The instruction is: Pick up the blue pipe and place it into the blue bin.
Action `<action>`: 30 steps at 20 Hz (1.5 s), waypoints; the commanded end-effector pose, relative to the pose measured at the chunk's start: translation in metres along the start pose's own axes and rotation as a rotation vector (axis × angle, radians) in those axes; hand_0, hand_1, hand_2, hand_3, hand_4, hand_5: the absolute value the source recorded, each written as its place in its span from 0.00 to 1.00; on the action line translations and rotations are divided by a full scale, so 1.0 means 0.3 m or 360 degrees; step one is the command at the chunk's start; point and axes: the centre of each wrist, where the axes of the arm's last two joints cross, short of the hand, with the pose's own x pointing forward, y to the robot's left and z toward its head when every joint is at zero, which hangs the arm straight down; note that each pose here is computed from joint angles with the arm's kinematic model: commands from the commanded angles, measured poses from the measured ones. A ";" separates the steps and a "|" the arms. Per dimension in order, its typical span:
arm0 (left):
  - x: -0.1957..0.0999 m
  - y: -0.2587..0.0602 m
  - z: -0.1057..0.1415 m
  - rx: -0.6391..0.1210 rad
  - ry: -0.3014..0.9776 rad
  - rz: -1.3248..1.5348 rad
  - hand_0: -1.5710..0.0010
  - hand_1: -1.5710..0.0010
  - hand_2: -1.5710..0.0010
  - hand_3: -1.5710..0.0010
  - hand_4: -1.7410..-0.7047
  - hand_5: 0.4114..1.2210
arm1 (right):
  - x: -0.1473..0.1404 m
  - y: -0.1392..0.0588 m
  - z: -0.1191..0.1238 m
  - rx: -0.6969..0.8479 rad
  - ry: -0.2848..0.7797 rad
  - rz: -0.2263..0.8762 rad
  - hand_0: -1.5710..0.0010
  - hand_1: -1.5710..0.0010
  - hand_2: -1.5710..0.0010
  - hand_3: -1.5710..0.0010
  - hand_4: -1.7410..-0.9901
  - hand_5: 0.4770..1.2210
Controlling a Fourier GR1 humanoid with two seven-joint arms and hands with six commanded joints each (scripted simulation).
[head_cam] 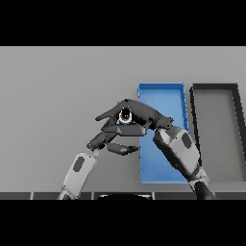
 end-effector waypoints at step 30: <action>0.003 -0.003 0.039 -0.0006 0.0019 0.0005 1.00 1.00 1.00 1.00 0.82 0.01 | -0.207 -0.330 0.481 -0.1409 0.0863 -0.0121 0.00 0.00 0.00 0.04 0.00 1.00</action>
